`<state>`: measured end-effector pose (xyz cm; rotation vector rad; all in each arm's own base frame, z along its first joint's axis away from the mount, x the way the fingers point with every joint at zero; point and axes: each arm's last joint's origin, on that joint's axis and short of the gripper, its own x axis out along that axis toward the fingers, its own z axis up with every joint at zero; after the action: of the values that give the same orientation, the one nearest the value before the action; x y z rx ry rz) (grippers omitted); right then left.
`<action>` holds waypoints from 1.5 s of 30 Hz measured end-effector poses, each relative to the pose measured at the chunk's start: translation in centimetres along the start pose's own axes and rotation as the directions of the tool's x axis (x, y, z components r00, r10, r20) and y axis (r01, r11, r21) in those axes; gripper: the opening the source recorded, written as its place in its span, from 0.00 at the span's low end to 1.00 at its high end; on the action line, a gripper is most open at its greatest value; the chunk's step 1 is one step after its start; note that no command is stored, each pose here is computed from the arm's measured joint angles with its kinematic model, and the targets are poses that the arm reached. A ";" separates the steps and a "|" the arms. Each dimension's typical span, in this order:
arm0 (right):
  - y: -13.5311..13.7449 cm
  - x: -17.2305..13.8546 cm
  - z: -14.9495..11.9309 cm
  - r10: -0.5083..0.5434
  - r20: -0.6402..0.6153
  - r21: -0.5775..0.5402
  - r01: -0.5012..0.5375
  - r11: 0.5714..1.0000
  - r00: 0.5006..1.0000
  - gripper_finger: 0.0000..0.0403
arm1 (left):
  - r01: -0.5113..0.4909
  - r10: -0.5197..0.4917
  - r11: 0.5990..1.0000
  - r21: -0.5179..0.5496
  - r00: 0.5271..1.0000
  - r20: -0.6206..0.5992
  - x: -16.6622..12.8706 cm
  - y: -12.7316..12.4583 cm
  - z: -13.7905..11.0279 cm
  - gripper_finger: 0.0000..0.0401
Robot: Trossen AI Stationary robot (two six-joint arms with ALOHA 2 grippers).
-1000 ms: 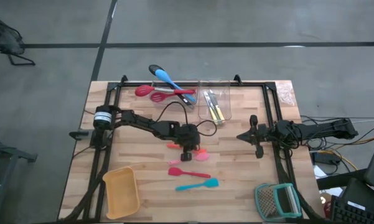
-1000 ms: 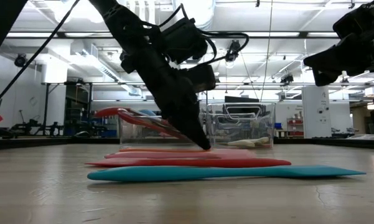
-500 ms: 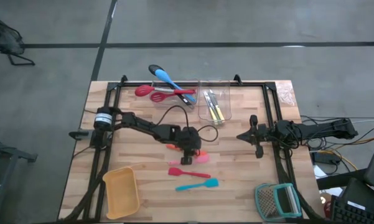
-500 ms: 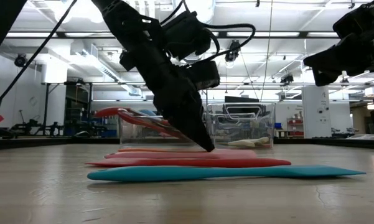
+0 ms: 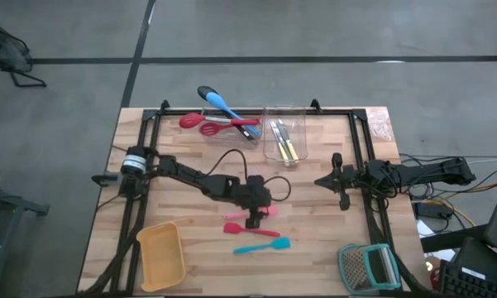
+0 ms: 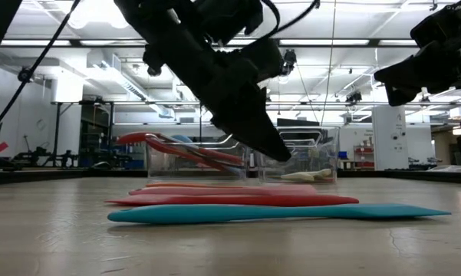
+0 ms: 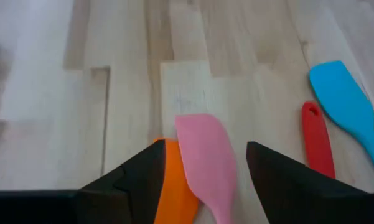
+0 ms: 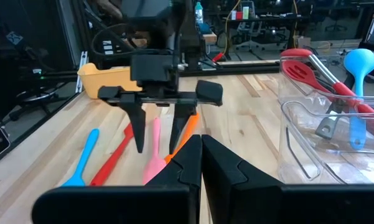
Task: Pick & Place Kitchen Items
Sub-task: Put the pink spatula into the yellow bin
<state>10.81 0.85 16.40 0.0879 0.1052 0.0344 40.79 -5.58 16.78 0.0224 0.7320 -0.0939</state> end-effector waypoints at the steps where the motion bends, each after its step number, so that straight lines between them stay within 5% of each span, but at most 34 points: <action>1: 0.0 0.0 0.0 0.000 0.000 -0.001 0.000 1.000 1.000 0.02 | -0.012 0.012 1.000 0.004 1.000 0.011 0.0 -0.2 0.1 0.58; 11: 0.0 0.0 0.0 0.000 0.000 -0.001 0.000 1.000 1.000 0.02 | -0.056 0.057 0.998 -0.027 0.998 0.027 0.4 -0.4 0.0 0.68; 45: 0.0 0.0 0.0 0.000 -0.001 0.000 0.000 1.000 1.000 0.02 | -0.050 0.050 0.999 -0.001 0.997 -0.060 3.2 -0.8 -2.4 0.63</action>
<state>10.81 0.85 16.40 0.0878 0.1059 0.0344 41.49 -6.49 12.87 0.0411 0.7910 -0.0448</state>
